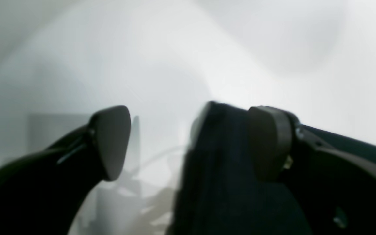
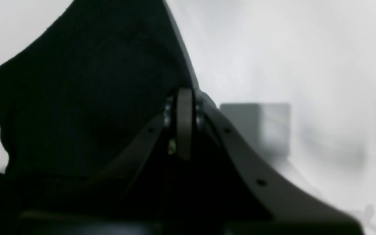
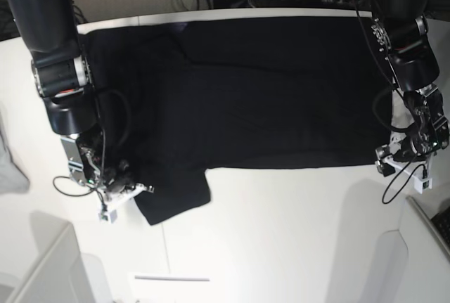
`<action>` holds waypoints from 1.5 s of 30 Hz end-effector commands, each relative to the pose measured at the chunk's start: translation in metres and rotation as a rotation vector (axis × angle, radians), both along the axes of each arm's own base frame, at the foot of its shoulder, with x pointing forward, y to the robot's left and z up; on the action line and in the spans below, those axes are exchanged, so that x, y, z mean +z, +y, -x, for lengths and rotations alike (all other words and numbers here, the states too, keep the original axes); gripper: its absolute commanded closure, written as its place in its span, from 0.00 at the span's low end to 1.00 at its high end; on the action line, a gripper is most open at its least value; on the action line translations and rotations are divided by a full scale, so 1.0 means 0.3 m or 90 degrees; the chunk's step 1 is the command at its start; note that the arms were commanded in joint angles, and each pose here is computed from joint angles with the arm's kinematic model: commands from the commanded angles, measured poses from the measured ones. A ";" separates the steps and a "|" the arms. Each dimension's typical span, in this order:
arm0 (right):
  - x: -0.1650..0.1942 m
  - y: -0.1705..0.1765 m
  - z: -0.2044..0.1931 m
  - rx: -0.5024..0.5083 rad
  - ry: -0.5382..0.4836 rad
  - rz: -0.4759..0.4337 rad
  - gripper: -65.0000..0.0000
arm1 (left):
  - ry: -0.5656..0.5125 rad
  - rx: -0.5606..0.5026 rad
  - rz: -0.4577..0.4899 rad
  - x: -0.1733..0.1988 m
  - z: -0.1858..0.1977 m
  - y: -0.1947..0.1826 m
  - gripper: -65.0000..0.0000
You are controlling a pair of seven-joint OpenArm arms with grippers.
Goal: Fold the T-shirt properly
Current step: 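Move left gripper to the other hem corner and grasp both corners, then lift the hem corners up with both grippers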
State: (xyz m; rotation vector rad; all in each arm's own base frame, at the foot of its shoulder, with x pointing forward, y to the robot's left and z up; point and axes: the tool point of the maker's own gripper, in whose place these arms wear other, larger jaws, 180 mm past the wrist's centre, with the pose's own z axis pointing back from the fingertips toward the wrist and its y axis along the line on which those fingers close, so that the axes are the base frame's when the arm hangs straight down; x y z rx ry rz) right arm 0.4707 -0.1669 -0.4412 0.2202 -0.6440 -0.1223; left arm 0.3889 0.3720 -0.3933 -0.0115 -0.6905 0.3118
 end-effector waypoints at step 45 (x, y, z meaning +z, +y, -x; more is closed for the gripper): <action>0.109 0.018 -0.037 0.004 -0.074 0.017 1.00 | -0.064 -0.013 -0.013 0.020 -0.052 -0.032 1.00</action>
